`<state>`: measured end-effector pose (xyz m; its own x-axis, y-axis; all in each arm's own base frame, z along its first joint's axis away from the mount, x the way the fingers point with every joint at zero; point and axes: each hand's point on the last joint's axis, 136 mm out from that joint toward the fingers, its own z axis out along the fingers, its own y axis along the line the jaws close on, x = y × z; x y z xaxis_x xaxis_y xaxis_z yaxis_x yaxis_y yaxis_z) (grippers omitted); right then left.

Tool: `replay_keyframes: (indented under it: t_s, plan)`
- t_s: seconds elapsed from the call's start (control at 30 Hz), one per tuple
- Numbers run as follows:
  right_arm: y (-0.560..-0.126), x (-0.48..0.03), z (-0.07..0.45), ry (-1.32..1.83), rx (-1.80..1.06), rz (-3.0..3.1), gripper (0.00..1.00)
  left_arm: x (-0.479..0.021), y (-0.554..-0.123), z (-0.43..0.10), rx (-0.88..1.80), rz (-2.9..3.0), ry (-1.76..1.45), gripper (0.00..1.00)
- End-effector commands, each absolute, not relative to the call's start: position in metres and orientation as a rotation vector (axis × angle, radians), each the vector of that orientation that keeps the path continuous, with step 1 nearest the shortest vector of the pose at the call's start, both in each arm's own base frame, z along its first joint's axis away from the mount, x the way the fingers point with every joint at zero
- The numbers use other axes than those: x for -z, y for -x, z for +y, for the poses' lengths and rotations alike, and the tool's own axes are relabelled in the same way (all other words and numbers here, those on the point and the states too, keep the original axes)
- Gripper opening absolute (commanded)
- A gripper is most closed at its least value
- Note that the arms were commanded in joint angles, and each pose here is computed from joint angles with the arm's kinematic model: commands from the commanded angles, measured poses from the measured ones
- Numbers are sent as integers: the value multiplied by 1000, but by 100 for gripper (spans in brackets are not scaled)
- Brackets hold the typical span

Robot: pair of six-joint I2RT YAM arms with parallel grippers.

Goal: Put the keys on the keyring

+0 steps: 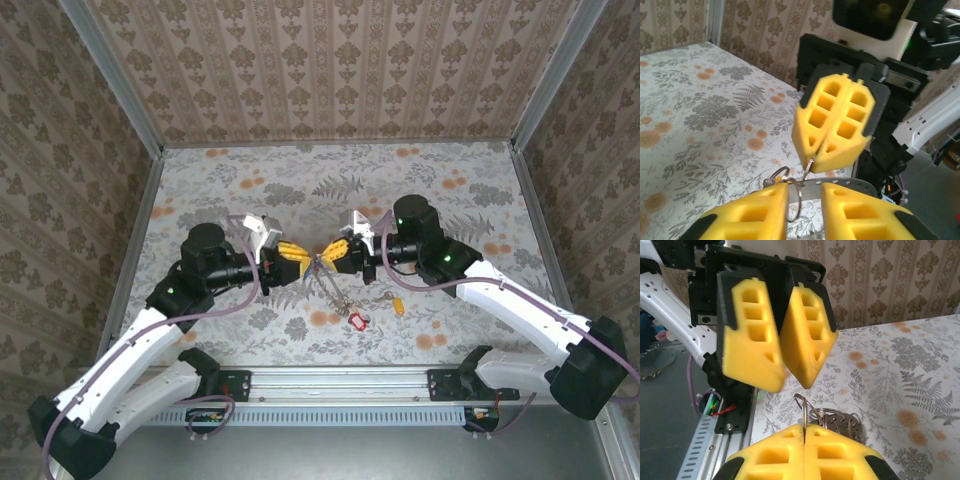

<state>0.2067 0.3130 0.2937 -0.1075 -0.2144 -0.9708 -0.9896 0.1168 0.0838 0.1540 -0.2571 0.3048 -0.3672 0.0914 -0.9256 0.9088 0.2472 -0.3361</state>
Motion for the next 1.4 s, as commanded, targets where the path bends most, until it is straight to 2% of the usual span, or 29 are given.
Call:
replay_keyframes:
  t_s: [0.0,0.1,0.17,0.23,0.4,0.5,0.93,1.37]
  plan:
    - [-196,-314,309,1228,-1151,1415,0,-326,-142,-253,1177,1586,-1010,37]
    - [-194,-321,305,1211,-1174,1397,0,-336,-137,-252,1174,1553,-1033,52]
    - [-193,-326,303,1203,-1176,1381,0,-341,-134,-253,1175,1532,-1051,55]
    - [-190,-329,302,1207,-1180,1366,0,-344,-131,-254,1179,1512,-1071,53]
    - [-188,-335,300,1212,-1180,1346,0,-347,-118,-262,1223,1469,-1158,39]
    - [-187,-338,300,1215,-1186,1336,0,-339,-119,-267,1224,1498,-1183,35]
    - [-174,-343,296,1242,-1215,1297,0,-329,-131,-282,1220,1521,-1212,46]
    - [-173,-342,298,1251,-1232,1299,0,-340,-134,-285,1206,1468,-1214,47]
